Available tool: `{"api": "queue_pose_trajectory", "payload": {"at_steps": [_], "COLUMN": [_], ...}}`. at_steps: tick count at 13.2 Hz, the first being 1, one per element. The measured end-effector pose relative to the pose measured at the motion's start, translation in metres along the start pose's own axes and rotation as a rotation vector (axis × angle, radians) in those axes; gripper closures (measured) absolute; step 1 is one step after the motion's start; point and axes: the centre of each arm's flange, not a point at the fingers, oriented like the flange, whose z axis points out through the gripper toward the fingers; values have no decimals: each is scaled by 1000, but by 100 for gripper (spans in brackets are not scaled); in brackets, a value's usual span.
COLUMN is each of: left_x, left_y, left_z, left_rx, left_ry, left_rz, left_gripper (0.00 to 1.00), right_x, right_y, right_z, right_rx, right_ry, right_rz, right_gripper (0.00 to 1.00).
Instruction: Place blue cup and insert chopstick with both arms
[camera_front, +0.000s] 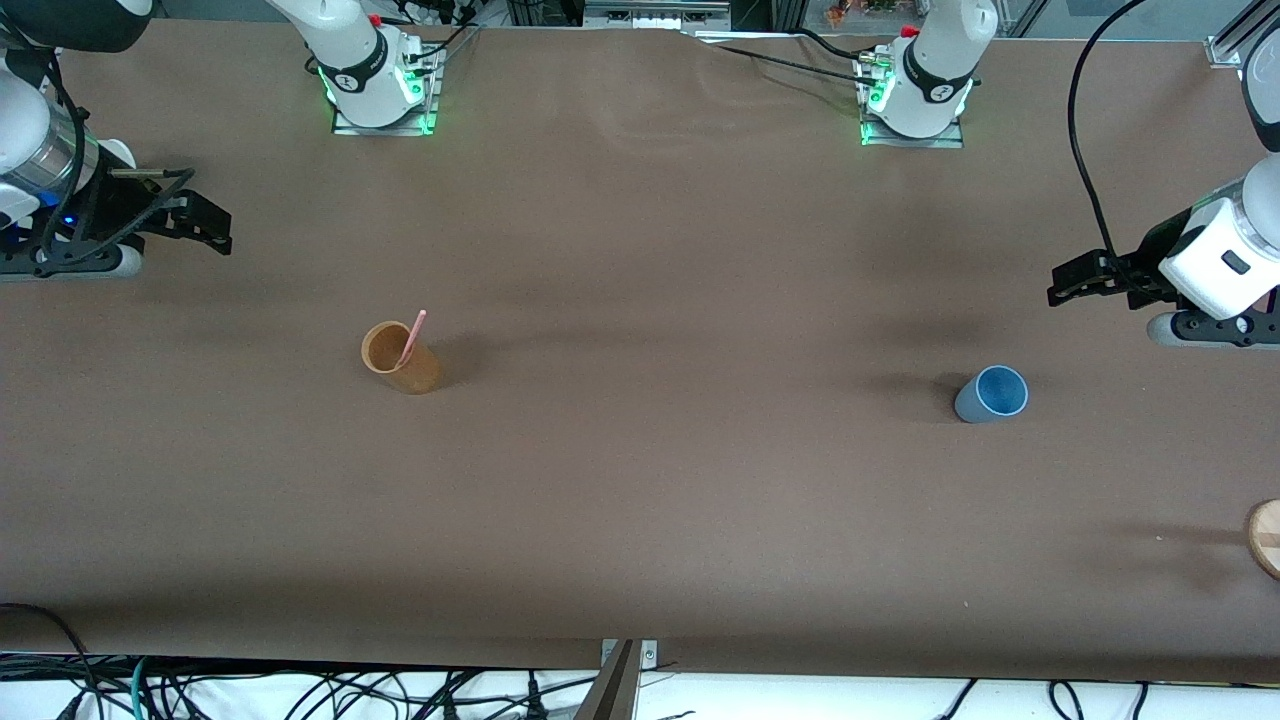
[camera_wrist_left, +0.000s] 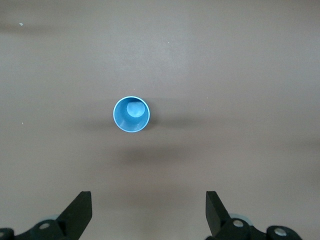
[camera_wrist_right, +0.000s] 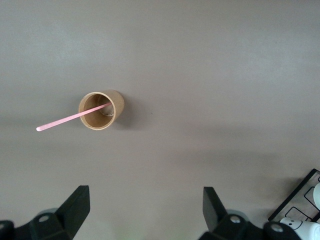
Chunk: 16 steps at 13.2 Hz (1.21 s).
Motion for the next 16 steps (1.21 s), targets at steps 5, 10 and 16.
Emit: {"api": "queue_pose_trajectory", "payload": {"at_steps": [5, 10, 16], "left_x": [0, 1, 2], "left_y": [0, 0, 0], "left_z": [0, 2, -3], "left_rx": [0, 0, 0], "left_ry": [0, -3, 8], "left_rz": [0, 0, 0], "left_gripper": [0, 0, 0], "right_x": [0, 0, 0], "right_y": [0, 0, 0], "right_z": [0, 0, 0], "right_rx": [0, 0, 0], "right_ry": [0, 0, 0], "right_rz": [0, 0, 0], "right_gripper": [0, 0, 0]}}
